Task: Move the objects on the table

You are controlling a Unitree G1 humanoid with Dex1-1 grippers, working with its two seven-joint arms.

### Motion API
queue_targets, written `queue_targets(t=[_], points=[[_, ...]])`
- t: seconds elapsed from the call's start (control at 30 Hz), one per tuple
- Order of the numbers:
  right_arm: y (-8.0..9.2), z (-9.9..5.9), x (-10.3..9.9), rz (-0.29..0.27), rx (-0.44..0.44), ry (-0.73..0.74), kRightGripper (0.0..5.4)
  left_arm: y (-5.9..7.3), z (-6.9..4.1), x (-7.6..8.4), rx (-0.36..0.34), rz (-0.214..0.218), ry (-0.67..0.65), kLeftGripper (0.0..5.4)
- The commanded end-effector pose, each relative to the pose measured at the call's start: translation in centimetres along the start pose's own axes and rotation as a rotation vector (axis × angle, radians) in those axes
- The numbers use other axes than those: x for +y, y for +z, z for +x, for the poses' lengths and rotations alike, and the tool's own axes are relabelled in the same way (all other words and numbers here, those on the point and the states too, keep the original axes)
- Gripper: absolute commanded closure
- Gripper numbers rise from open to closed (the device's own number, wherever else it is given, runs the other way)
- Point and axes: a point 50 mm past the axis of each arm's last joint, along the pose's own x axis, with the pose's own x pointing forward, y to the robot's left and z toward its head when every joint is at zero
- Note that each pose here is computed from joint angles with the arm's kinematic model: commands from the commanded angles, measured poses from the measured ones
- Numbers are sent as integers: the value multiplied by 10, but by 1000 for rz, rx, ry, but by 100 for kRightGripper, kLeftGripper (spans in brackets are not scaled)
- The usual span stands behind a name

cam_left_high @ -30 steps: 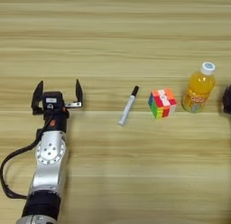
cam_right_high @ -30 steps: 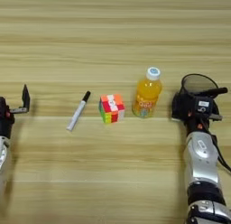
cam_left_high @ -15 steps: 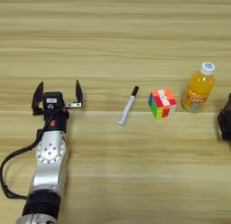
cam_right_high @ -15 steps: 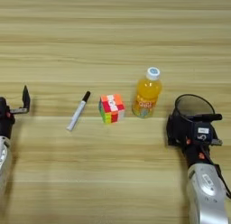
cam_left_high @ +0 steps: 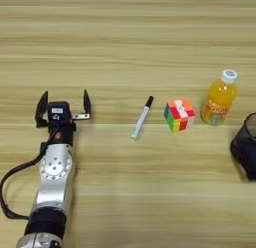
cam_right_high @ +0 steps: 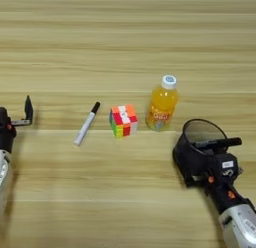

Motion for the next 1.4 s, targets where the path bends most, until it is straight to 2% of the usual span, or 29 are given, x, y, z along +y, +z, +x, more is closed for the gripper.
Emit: queue_targets(t=[0.03,0.5,0.63,0.73,0.8,0.87,0.9,1.4], points=[[-8,2,27,27,36,137,72,1,1,1,-6,-6,-1,0],[-19,25,99,96,51,395,72,2,1,-1,-9,-6,-1,0],[-23,29,114,80,63,440,72,2,0,-2,-8,-6,-5,0],[-25,28,117,56,73,469,72,2,0,-2,-8,-6,-5,0],[-25,27,117,33,77,465,36,2,0,-2,-8,-6,-4,0],[-25,28,115,11,74,447,27,2,0,-2,-8,-7,-5,0],[-25,28,114,5,74,439,2,2,0,-2,-8,-7,-5,0],[-16,27,103,-51,50,403,1,2,0,-2,-8,-8,-4,0]])
